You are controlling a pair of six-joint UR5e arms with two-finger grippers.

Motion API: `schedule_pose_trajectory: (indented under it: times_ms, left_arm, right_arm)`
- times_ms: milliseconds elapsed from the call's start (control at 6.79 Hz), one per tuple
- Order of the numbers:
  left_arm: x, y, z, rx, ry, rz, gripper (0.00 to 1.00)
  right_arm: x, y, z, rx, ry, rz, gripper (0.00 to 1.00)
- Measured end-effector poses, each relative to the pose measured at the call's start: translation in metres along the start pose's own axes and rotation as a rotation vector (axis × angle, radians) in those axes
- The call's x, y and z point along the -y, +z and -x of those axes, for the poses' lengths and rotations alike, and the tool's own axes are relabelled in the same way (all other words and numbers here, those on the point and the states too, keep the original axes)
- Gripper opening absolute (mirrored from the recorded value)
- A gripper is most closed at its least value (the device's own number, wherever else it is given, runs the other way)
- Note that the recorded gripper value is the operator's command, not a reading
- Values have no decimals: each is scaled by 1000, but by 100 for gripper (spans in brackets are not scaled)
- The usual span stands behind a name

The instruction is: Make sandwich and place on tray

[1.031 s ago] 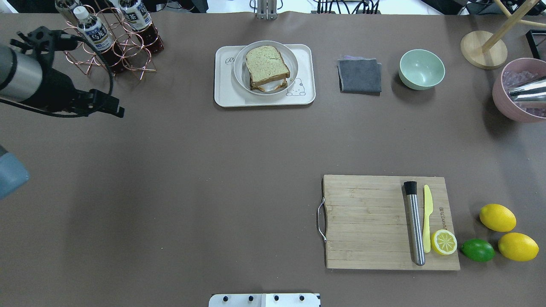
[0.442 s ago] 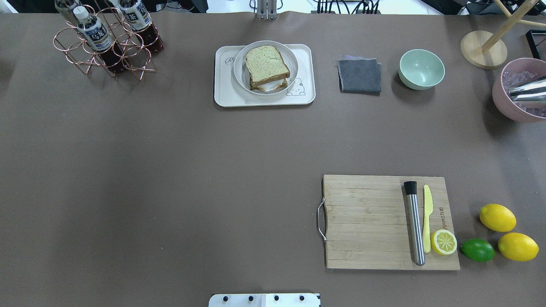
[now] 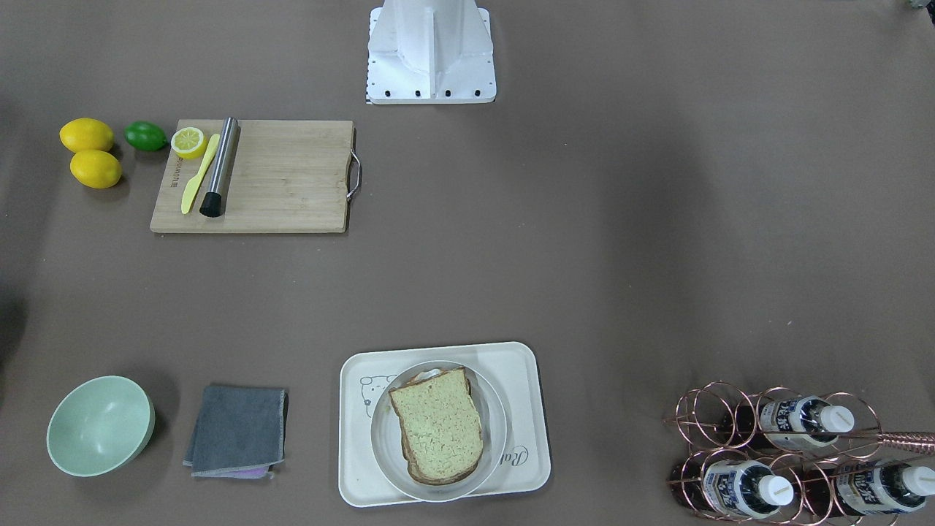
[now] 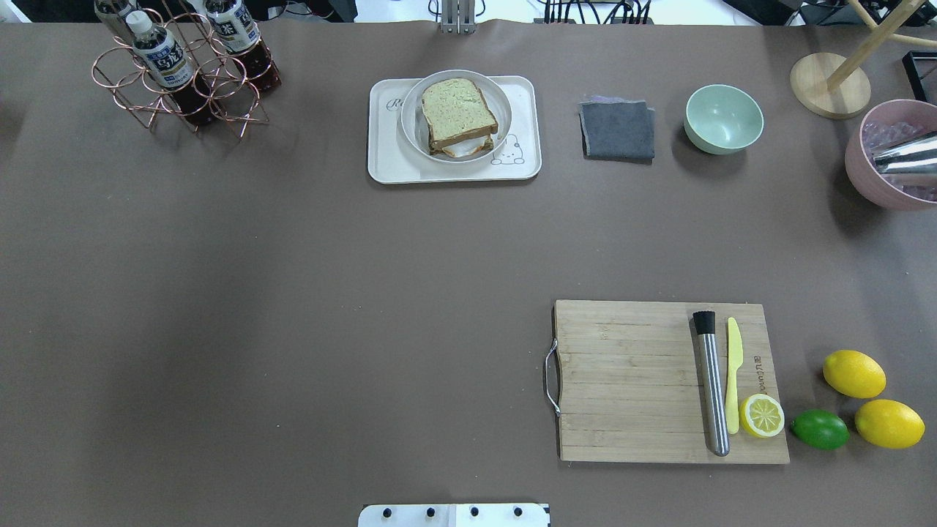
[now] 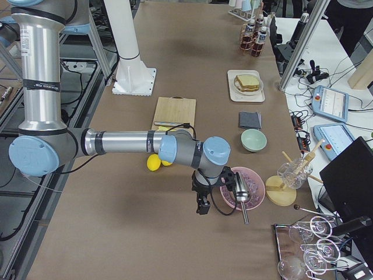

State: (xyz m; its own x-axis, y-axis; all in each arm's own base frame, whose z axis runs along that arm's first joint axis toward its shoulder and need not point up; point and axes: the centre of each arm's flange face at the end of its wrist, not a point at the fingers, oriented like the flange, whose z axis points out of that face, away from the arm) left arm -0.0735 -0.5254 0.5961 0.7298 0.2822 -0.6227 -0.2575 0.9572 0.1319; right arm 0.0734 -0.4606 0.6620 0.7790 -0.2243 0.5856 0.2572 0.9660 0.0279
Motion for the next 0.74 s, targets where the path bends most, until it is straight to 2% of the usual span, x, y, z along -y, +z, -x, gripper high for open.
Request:
schedule_pose_trajectory:
  times_ms: [294, 736]
  left_arm:
    - [-27, 15, 20, -12, -50, 20, 99]
    - [-44, 35, 31, -31, -74, 41, 99]
  right_arm:
    - [-1, 1, 0, 1, 1, 2, 100]
    - [-3, 1, 0, 2, 0, 1, 100]
